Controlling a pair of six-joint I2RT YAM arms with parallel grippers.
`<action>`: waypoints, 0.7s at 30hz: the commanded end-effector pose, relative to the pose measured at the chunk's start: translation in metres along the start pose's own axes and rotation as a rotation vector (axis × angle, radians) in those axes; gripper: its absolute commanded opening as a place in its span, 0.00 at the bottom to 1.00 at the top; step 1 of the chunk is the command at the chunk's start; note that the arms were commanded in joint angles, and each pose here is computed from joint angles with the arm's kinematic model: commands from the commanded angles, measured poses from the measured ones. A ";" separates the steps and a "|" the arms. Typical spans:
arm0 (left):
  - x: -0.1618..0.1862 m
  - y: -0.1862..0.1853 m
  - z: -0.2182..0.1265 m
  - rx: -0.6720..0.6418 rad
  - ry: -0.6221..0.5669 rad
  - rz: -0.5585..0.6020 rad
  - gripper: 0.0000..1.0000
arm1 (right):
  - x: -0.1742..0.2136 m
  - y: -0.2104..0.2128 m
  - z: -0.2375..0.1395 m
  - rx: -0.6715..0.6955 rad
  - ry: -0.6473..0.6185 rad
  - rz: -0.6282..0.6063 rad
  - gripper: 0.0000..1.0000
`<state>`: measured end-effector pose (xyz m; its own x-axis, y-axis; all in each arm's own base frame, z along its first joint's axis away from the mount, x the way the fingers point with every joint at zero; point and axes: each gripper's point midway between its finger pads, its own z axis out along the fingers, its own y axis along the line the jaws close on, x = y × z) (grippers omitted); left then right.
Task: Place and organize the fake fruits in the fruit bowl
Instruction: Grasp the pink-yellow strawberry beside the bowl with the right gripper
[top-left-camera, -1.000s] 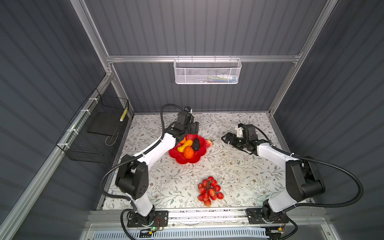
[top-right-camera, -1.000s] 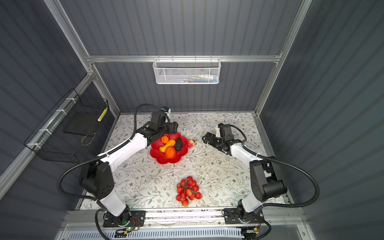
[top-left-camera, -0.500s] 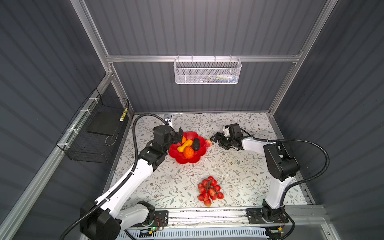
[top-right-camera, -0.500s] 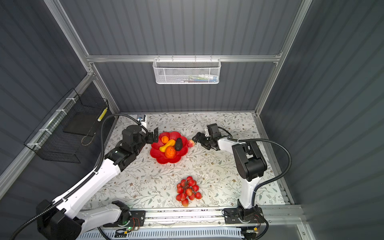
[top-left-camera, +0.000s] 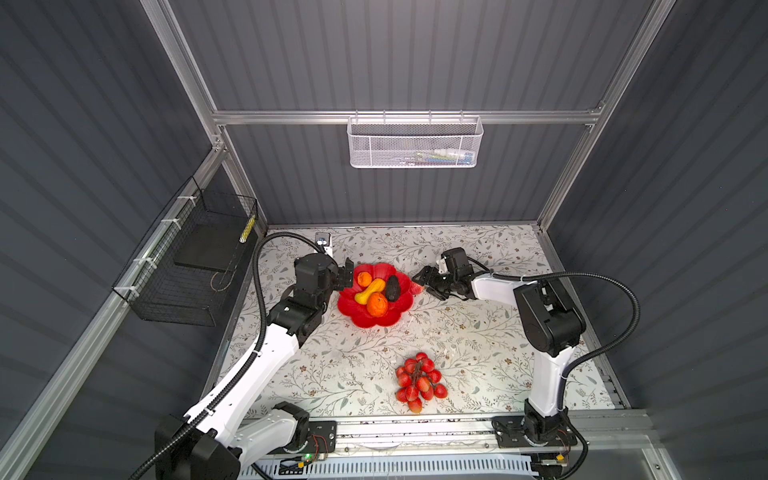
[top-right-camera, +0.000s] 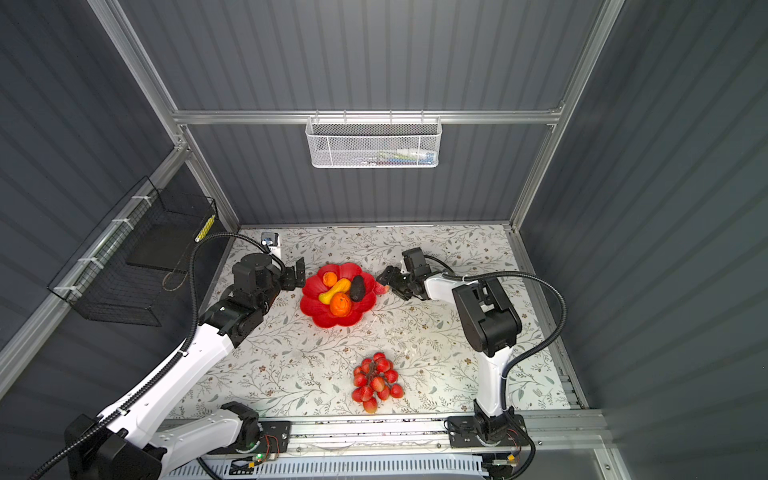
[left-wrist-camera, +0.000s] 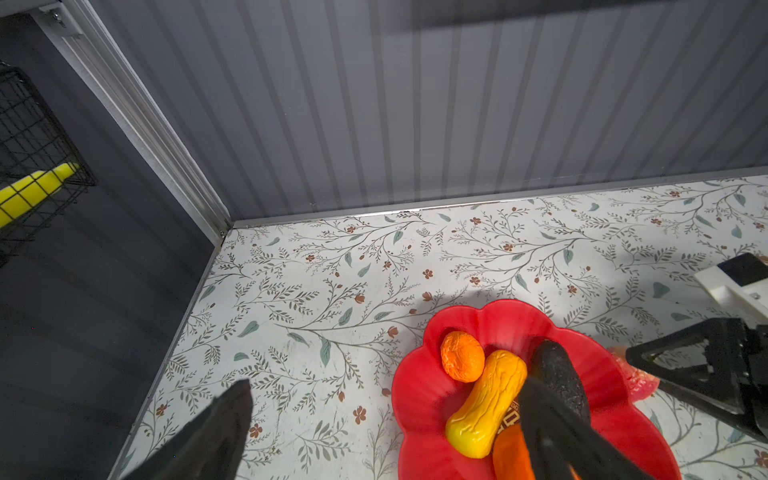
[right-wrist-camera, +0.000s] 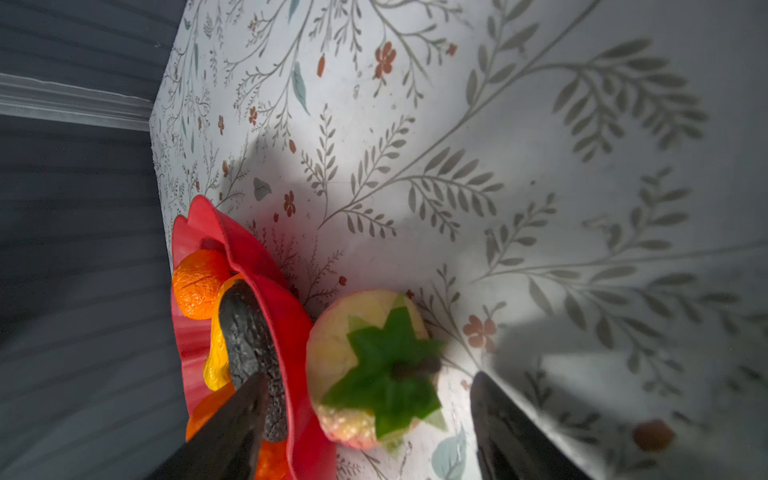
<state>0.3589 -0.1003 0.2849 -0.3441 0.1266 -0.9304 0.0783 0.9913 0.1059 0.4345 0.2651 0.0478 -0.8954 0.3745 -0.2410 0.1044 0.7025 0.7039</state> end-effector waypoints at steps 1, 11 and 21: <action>-0.013 0.000 -0.005 0.019 -0.010 0.051 1.00 | -0.007 -0.003 0.007 0.015 -0.025 0.031 0.71; -0.003 0.008 -0.002 -0.008 -0.010 0.063 1.00 | -0.010 -0.008 0.020 0.021 -0.029 0.058 0.66; -0.001 0.013 -0.004 -0.019 -0.010 0.058 1.00 | -0.017 -0.008 0.019 0.031 -0.071 0.056 0.39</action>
<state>0.3593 -0.0904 0.2840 -0.3486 0.1815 -0.9195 0.0798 0.9833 0.1638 0.4550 0.2678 0.0358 -0.8680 0.4411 -0.2282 0.1567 0.6792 0.7170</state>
